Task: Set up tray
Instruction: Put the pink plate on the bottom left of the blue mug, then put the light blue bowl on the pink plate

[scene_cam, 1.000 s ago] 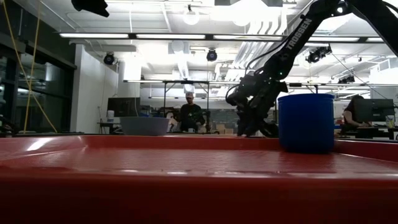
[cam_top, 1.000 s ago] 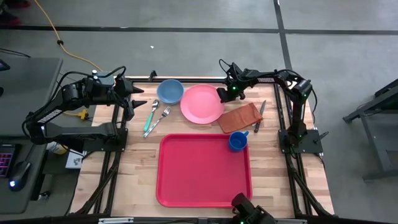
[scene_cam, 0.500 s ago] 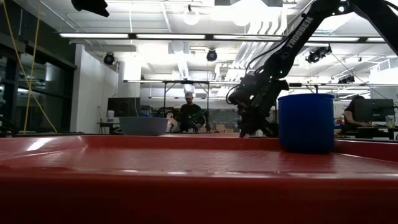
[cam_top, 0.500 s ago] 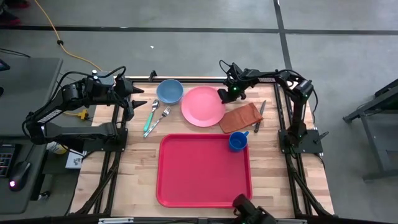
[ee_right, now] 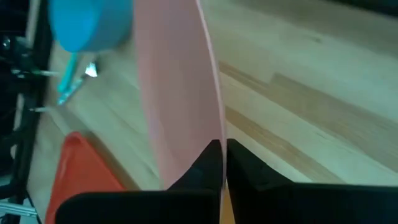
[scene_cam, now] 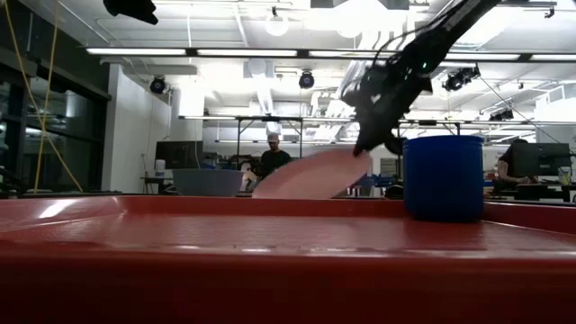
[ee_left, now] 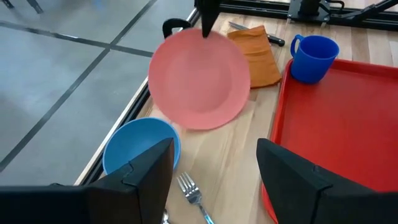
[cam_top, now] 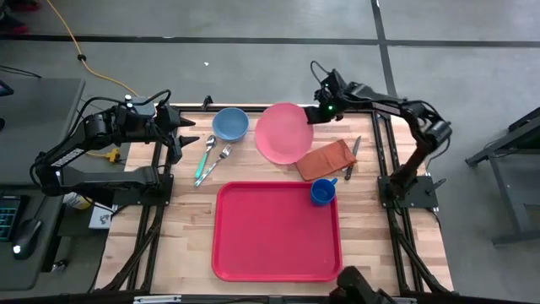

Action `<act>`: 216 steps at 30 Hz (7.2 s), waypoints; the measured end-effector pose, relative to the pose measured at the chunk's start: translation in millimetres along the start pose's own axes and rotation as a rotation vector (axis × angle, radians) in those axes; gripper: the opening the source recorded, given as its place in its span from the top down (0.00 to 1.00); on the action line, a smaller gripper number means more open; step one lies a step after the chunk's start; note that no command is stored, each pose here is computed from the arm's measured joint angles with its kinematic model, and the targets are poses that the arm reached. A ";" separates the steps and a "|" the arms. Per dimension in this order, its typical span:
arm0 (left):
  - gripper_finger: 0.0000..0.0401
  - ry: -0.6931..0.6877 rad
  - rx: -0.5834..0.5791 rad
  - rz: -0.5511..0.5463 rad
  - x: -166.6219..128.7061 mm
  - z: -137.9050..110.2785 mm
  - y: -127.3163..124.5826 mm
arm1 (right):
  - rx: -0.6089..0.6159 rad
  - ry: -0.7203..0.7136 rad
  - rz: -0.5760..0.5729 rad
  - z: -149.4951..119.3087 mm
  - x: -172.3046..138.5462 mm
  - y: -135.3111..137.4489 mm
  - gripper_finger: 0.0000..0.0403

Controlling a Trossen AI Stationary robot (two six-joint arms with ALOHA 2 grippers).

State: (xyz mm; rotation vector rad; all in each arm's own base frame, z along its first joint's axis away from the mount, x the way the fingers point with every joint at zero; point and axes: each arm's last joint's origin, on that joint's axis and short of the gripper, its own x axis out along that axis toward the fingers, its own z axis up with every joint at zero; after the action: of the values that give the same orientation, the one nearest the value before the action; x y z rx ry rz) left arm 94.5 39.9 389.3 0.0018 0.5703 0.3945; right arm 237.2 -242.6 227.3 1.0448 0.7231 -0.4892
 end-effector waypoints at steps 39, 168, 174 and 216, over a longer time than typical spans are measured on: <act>0.35 0.000 -0.002 -0.007 0.0 0.0 -0.2 | -0.022 -0.062 0.425 -153.4 -167.0 146.2 1.00; 0.35 -0.001 -0.027 -0.004 0.0 0.1 -0.1 | 0.455 0.413 -0.640 -356.7 42.5 127.5 0.90; 0.35 -0.001 -0.027 -0.004 0.0 0.1 -0.1 | 0.449 0.410 -0.639 -356.6 42.5 127.4 0.76; 0.35 -0.039 0.035 -0.010 -0.1 3.7 0.0 | -0.061 -0.655 0.208 -209.4 -142.8 146.6 0.55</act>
State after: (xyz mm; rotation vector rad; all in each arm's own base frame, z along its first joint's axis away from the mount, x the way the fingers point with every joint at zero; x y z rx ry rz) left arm 96.4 40.2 392.5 0.0401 0.5380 0.3743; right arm 176.6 13.5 355.7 0.8201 0.0470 -0.5815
